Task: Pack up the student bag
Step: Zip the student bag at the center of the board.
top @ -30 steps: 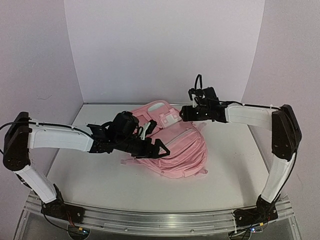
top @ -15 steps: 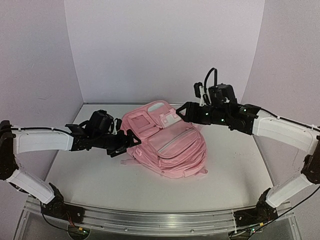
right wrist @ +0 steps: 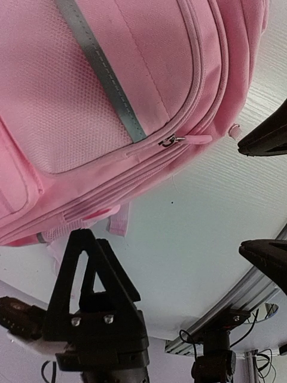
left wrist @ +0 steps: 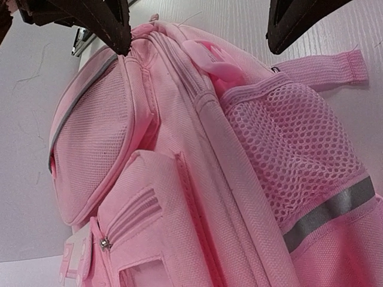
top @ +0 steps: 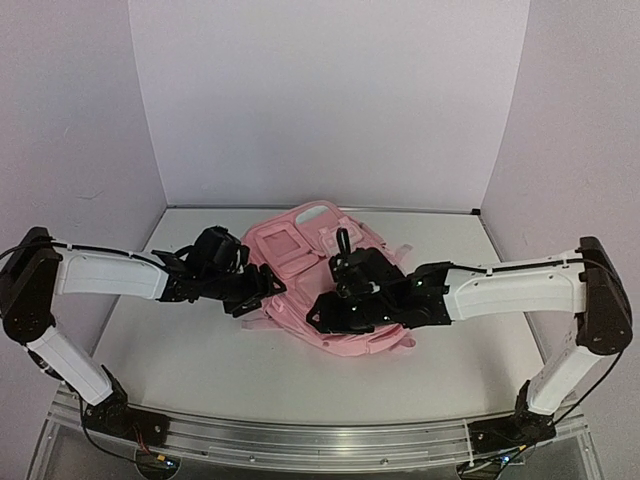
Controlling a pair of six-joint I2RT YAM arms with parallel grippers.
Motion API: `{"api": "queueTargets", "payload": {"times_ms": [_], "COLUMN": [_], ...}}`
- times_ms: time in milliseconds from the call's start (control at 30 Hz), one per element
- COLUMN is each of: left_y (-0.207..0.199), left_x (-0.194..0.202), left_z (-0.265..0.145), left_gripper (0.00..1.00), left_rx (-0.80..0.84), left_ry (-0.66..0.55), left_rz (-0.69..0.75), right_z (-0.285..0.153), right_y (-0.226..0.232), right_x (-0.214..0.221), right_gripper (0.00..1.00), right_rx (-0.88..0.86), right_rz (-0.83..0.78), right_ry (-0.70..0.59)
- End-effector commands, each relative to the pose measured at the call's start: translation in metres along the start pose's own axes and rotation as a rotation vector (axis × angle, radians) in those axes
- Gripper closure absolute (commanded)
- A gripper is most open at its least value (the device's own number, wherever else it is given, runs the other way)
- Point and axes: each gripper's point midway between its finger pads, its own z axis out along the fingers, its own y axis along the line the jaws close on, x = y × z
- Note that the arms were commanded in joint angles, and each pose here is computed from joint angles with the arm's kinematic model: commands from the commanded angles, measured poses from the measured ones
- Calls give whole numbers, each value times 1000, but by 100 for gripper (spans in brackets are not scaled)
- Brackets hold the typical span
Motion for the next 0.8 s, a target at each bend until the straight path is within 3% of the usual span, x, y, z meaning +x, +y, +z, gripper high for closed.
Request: {"api": "queueTargets", "payload": {"times_ms": [0, 233, 633, 767], "left_y": [-23, -26, -11, -9], "left_x": [-23, -28, -24, -24], "left_z": [4, 15, 34, 38], "left_gripper": [24, 29, 40, 46], "left_rx": [46, 49, -23, -28], "left_ry": [-61, -63, -17, -13], "left_rz": [4, 16, 4, 2], "right_z": [14, 39, 54, 64], "right_y": [-12, -22, -29, -27], "right_x": [-8, -2, -20, -17], "right_gripper": [55, 61, 66, 74], "right_rx": [88, 147, 226, 225], "right_rz": [50, 12, -8, -19], "right_ry": [-73, -58, -148, -132]}}
